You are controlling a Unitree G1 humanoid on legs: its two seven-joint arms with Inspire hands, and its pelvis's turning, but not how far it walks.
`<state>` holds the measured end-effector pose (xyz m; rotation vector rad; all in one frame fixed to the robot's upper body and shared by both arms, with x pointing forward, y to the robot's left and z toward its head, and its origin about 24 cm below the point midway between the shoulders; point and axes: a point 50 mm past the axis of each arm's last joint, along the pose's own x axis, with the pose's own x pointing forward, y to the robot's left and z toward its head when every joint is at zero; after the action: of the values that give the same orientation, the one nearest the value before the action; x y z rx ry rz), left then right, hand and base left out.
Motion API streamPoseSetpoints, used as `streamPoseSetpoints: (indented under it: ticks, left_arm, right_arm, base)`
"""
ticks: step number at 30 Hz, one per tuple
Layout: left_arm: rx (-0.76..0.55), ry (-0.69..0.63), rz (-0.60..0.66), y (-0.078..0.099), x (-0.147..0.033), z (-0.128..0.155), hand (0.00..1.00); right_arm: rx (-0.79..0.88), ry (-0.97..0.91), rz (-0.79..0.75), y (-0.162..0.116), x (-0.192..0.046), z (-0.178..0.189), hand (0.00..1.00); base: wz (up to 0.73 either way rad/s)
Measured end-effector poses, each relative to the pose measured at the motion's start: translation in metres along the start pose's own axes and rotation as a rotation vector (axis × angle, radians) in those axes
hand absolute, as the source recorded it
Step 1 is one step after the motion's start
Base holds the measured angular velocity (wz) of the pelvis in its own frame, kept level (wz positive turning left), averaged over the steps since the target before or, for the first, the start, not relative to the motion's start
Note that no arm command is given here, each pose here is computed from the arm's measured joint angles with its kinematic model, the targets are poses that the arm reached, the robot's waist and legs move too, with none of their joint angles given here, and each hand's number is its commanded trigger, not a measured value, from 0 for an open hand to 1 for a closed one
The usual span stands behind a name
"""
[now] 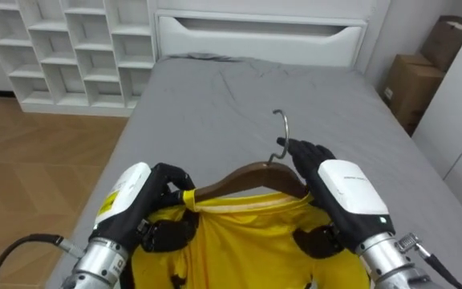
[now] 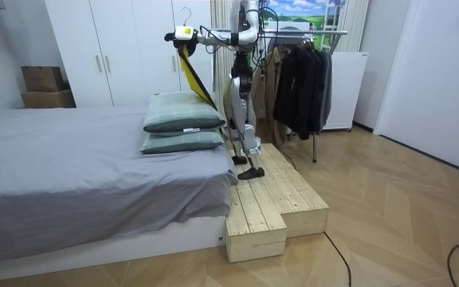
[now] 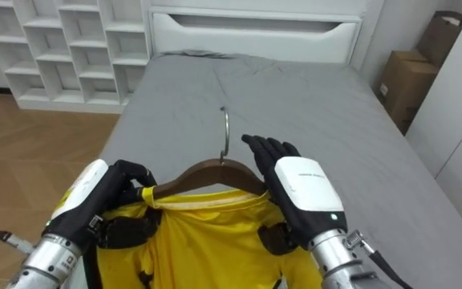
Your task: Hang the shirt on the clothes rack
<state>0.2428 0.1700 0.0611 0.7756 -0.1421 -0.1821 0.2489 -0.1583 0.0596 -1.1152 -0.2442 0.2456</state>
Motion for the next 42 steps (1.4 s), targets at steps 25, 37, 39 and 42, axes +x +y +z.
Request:
streamPoseSetpoints:
  ticks: [25,37,39,42]
  left_arm:
    - [0.221,0.016,-0.042,-0.003,0.000,-0.001,1.00]
    - [0.254,0.012,-0.055,-0.006,0.000,0.000,1.00]
    - [0.255,0.012,-0.055,-0.006,0.000,0.000,1.00]
    - [0.250,0.010,-0.055,-0.007,0.000,0.001,1.00]
  right_arm:
    - [0.049,0.156,0.271,0.042,-0.008,-0.024,0.02]
    - [0.077,0.198,0.298,0.053,-0.009,-0.029,1.00]
    - [0.078,0.198,0.296,0.053,-0.009,-0.029,1.00]
    - [0.085,0.206,0.289,0.054,-0.009,-0.029,1.00]
  base:
    - [0.03]
    - [0.02]
    - [0.00]
    - [0.00]
